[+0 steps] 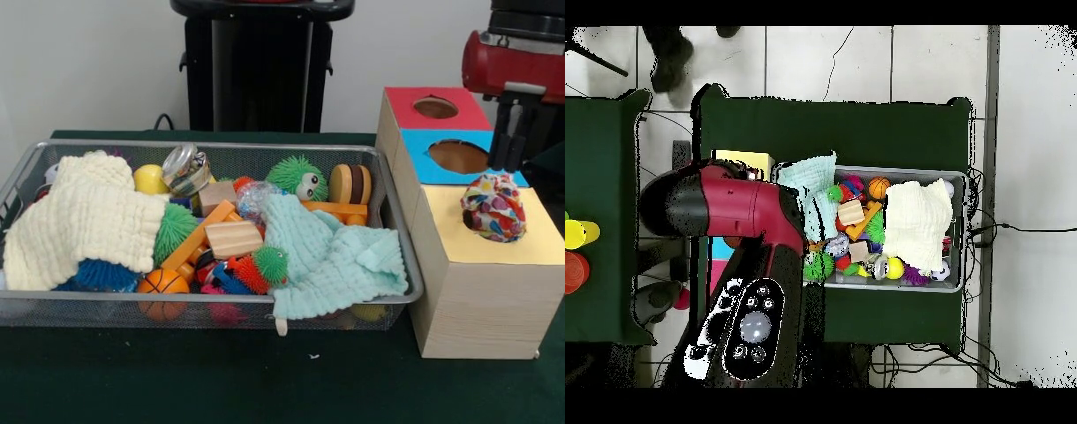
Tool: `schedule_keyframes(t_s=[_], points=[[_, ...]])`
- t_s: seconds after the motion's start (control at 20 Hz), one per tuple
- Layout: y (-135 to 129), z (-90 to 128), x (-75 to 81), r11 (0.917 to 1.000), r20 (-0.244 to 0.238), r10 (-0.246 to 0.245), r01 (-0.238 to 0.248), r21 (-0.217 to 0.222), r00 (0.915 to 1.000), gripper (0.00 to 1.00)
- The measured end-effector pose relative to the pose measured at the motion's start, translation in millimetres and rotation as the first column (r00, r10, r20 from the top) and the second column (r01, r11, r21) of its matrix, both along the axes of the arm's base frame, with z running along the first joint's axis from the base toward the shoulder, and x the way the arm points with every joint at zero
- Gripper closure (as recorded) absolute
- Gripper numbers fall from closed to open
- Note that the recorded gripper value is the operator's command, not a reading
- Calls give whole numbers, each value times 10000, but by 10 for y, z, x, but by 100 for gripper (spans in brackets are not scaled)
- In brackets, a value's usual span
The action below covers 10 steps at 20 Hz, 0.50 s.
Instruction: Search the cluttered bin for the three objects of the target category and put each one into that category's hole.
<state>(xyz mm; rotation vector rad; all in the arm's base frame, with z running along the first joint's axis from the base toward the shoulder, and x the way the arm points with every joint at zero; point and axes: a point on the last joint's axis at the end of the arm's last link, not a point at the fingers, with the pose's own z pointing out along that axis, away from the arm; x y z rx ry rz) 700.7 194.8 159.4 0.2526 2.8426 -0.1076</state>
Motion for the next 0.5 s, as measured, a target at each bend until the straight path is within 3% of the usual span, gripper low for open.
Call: schedule_keyframes(t_s=[0.5], points=[[-247, -64, -7, 9991, -96, 139, -143, -405, 9999, 100]])
